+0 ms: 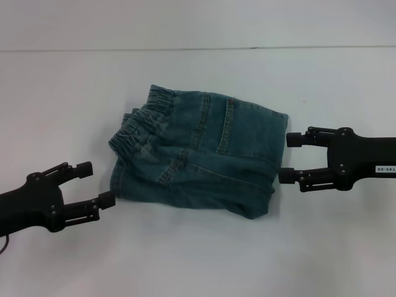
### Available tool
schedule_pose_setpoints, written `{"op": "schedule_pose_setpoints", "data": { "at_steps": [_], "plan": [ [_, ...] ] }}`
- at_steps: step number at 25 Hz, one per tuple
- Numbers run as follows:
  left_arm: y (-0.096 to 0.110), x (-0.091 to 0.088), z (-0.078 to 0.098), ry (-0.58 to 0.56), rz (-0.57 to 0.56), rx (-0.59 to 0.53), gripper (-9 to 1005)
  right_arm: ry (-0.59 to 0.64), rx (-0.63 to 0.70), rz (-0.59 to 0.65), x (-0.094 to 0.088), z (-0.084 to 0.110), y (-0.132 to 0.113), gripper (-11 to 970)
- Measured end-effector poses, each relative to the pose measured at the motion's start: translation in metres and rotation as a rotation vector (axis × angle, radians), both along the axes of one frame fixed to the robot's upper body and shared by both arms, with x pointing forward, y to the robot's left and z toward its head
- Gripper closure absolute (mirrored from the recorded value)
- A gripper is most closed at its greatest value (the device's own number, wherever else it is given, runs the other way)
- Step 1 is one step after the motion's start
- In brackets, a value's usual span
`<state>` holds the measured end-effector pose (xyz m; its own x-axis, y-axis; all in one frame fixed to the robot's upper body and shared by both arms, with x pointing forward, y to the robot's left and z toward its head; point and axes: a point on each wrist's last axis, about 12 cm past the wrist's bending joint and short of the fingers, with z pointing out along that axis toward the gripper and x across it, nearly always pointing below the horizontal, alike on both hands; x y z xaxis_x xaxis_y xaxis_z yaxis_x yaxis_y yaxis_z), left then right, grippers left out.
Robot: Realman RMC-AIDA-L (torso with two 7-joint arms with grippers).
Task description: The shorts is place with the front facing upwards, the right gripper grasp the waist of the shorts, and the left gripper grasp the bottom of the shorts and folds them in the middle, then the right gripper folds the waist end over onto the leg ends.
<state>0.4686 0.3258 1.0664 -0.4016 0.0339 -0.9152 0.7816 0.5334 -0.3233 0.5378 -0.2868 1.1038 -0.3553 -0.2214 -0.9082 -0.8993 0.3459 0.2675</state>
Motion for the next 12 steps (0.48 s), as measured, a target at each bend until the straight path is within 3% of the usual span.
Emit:
{"op": "schedule_pose_setpoints", "data": {
  "at_steps": [12],
  "plan": [
    [-0.0010, 0.0029, 0.0018, 0.001, -0.005, -0.003, 64, -0.006, 0.000, 0.005, 0.0022, 0.0016, 0.0019, 18]
  ]
}}
